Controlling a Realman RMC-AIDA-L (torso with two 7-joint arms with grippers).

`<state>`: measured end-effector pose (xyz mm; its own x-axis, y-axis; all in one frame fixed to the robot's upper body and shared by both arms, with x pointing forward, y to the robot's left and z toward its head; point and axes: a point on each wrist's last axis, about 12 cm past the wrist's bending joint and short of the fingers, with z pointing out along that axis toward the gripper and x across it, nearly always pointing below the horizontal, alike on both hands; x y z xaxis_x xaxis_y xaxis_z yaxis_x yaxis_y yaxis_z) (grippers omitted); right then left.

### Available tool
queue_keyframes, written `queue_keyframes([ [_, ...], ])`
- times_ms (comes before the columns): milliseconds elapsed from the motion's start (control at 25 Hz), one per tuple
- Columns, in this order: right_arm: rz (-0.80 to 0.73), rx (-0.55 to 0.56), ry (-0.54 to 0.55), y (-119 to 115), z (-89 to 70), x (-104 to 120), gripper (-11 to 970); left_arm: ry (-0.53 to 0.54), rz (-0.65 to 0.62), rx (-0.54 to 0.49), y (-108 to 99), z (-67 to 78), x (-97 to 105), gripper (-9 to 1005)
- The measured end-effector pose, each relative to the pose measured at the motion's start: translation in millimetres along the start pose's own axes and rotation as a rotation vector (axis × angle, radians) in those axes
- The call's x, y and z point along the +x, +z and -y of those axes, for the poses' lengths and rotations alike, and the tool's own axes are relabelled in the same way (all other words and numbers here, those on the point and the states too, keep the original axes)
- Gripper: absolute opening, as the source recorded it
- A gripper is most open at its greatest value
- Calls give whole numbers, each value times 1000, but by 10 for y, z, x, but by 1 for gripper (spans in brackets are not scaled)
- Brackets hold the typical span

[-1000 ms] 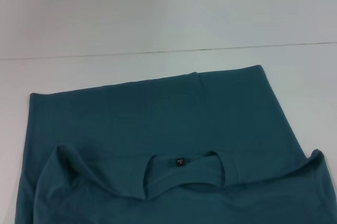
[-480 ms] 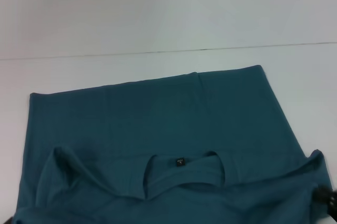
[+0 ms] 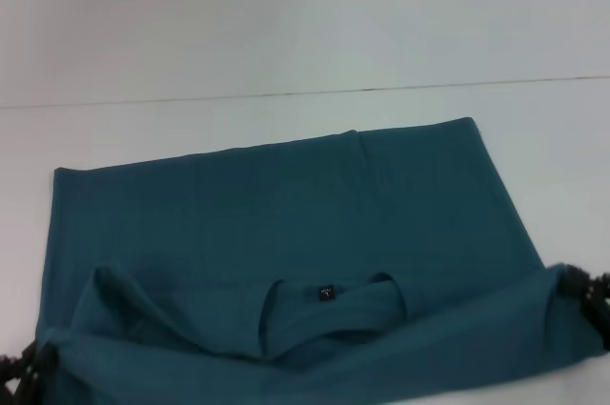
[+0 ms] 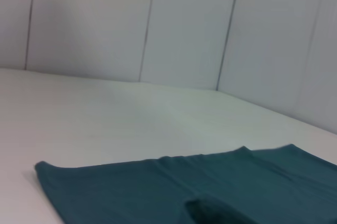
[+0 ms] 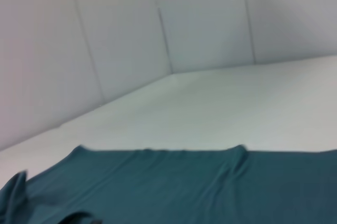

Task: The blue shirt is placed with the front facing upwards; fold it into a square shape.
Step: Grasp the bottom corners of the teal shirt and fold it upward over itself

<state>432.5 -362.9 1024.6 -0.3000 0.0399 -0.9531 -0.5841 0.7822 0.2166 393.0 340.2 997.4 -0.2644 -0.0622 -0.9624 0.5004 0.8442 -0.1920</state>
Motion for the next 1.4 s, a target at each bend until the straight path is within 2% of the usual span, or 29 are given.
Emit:
queue_keyframes([
  [400,4,19,12,280,127,-156,27,-19,61,-91,208,-152,-123,54],
  [720,0,17,-4,518,193,-280,27,-20,70,-120,410,-221,-191,54],
  [1160,26,66,-8,618,321,-430,28,-4,109,-138,654,-309,-355,55],
  [1400,17,95,-20,795,414,-570,28,3,132,-169,824,-377,-473,55],
])
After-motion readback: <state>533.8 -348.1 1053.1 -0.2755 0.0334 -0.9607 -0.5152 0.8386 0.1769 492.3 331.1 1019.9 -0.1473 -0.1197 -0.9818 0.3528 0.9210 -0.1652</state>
